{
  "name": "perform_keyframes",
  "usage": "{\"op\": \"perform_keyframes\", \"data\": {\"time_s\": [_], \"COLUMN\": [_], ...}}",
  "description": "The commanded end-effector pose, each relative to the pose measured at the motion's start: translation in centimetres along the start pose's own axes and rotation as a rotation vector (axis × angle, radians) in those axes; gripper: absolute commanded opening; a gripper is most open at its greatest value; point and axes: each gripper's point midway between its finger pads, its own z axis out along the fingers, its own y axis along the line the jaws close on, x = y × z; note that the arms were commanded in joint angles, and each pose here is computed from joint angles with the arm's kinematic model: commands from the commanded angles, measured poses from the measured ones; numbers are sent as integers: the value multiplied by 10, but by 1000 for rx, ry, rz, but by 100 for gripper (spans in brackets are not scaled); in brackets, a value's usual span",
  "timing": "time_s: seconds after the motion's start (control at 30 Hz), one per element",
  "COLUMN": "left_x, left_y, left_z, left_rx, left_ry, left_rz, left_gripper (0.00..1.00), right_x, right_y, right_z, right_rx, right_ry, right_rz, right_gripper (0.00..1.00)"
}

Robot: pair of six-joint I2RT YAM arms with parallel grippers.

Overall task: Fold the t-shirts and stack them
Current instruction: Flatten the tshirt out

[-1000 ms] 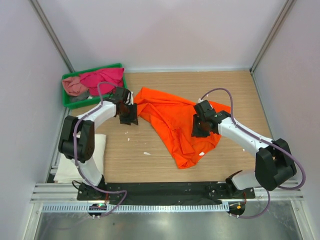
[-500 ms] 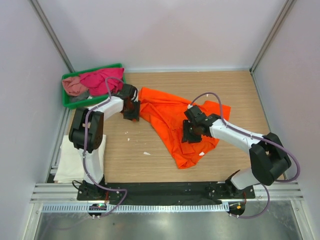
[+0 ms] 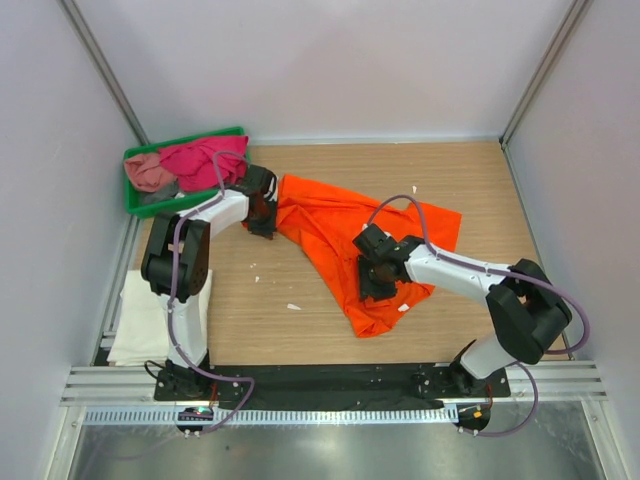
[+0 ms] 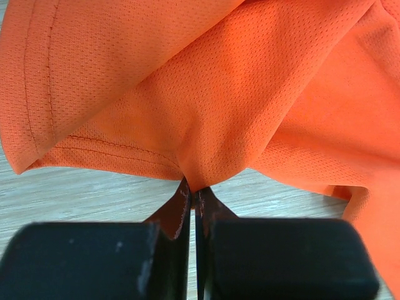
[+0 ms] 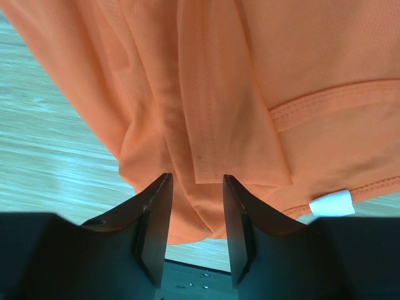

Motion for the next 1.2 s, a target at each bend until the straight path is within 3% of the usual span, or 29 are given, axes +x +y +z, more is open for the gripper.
{"op": "perform_keyframes", "data": {"time_s": [0.0,0.27,0.7,0.8,0.87,1.17], "left_x": [-2,18,24,24,24,16], "left_y": [-3,-4,-6,-8,-8,-6], "left_z": [-17,-34,-49,-53,-55,-91], "left_rx": [12,36,52,62,63,51], "left_ry": [-19,-14,-29,-31,-31,-91], "left_rz": [10,-14,-21,-25,-30,-48], "left_gripper": [0,0,0,0,0,0], "right_x": [2,3,7,8,2,-28], "right_y": [-11,-7,-5,-12,-20,-47], "right_z": [-5,13,21,25,21,-49], "right_rx": [52,47,82,116,163,295], "right_ry": [-29,-26,-15,-17,-50,-209], "right_rz": [10,16,9,6,7,-14], "right_gripper": [43,34,38,34,25,2]}}
